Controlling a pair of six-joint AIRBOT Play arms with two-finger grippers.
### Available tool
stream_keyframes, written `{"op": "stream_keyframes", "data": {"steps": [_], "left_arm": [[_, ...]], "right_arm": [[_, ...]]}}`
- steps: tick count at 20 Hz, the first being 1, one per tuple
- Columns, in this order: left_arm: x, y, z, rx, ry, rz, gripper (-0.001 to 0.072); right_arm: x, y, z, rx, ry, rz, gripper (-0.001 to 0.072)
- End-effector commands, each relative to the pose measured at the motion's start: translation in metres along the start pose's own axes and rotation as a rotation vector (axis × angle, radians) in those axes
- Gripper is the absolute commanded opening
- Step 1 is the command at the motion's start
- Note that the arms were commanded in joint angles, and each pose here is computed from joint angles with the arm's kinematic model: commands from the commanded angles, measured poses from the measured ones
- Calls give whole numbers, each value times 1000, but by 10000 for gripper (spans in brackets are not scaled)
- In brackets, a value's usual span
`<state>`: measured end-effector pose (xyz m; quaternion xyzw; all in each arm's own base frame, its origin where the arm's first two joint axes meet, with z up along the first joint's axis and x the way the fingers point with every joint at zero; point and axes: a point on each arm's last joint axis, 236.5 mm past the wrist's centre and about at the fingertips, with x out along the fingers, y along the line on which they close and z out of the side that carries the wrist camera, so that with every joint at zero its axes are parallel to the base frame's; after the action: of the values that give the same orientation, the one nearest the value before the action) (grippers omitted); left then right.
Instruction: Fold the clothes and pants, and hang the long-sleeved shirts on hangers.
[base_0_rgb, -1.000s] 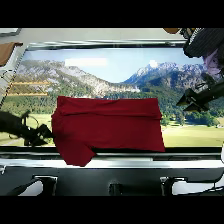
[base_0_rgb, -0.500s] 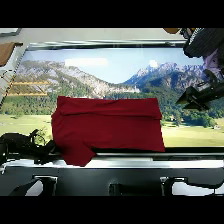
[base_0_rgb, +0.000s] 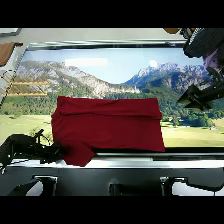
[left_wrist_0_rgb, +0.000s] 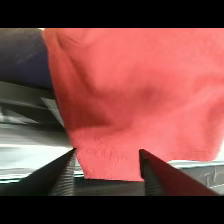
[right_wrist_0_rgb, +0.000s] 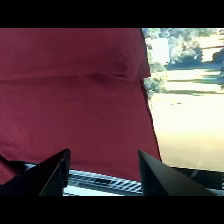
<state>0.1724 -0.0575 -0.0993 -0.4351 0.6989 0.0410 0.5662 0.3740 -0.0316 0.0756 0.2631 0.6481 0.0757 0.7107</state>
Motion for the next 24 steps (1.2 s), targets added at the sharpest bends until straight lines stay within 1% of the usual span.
{"op": "stream_keyframes", "data": {"steps": [1, 2, 3, 4, 5, 6, 8, 9, 10, 11, 14, 15, 16, 17, 19, 22, 24], "left_arm": [[8, 3, -6, -4, 14, 8, 303], [10, 5, -8, -9, 21, 10, 295], [11, 6, -10, -11, 26, 11, 216], [11, 6, -10, -11, 26, 11, 108], [11, 6, -10, -12, 25, 10, 63], [11, 6, -10, -11, 25, 10, 47], [11, 7, -11, -8, 33, 16, 51], [10, 8, -11, -3, 30, 21, 73], [8, 7, -10, 9, 28, 20, 169], [4, 7, -8, 32, 23, 26, 189], [-18, 14, 5, 60, -33, 66, 194], [-24, 18, 10, 51, -63, 75, 256], [-26, 20, 15, 31, -90, 68, 428], [-27, 19, 19, 25, -103, 58, 510], [-23, 12, 23, 20, -108, 31, 510], [-16, 11, 27, 32, -106, 41, 509], [-9, 4, 28, 27, -105, 16, 507]], "right_arm": [[-1, 1, -1, -3, 3, 1, 476], [-1, 2, -3, -4, 8, 2, 475], [-3, 2, -3, -5, 0, 2, 475], [-6, 0, 0, -9, -18, 0, 475], [-8, -3, 3, -5, -33, -2, 475], [-9, -7, 4, -2, -36, -8, 475], [-9, -11, 4, 3, -39, -17, 475], [-9, -10, 4, 1, -40, -16, 475], [-9, -11, 4, 1, -40, -17, 476], [-9, -12, 4, 2, -39, -23, 476], [-9, -15, 3, 4, -36, -36, 476], [-9, -15, 4, 4, -38, -36, 476], [-9, -15, 4, 4, -37, -36, 476], [-9, -15, 4, 4, -37, -36, 476], [-9, -15, 4, 4, -39, -36, 476], [-9, -15, 5, 4, -42, -36, 476], [-9, -15, 5, 4, -41, -36, 476]]}}
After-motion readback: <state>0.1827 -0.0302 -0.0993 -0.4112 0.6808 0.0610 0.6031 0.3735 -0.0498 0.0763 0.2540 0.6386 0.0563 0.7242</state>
